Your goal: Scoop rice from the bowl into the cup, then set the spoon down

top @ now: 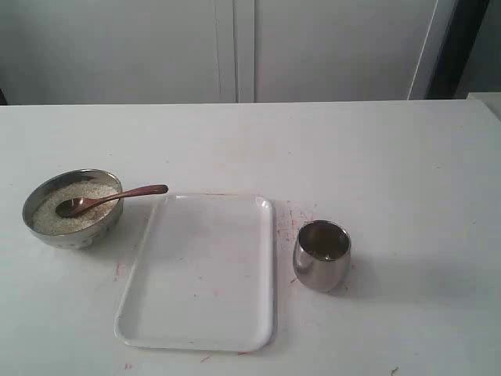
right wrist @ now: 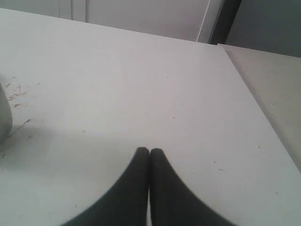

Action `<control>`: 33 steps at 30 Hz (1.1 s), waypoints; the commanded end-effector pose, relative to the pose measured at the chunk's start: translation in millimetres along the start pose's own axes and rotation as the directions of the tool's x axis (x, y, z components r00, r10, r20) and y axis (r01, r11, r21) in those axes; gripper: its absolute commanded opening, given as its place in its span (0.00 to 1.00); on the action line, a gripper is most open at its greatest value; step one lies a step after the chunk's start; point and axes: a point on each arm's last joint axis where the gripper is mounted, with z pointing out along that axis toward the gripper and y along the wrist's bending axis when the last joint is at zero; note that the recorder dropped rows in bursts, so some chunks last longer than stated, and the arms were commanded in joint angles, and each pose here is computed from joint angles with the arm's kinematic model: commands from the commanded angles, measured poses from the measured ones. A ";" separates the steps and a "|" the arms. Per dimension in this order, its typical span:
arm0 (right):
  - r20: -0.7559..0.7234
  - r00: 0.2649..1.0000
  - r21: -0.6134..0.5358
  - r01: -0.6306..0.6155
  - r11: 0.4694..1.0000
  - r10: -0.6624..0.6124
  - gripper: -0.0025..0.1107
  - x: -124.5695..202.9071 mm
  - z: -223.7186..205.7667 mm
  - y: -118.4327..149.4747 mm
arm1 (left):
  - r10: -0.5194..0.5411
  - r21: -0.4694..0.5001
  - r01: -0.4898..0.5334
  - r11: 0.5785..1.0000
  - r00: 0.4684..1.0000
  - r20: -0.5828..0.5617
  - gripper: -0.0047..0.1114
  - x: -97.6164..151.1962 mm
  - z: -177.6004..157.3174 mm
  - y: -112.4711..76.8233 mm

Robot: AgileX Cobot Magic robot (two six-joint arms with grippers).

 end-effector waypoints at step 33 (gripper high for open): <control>0.345 0.939 -0.067 0.028 0.997 -0.003 0.02 -29.7 -5.7 6.9 | -0.007 0.003 0.007 1.000 1.000 -0.004 0.16 1.7 0.4 -0.5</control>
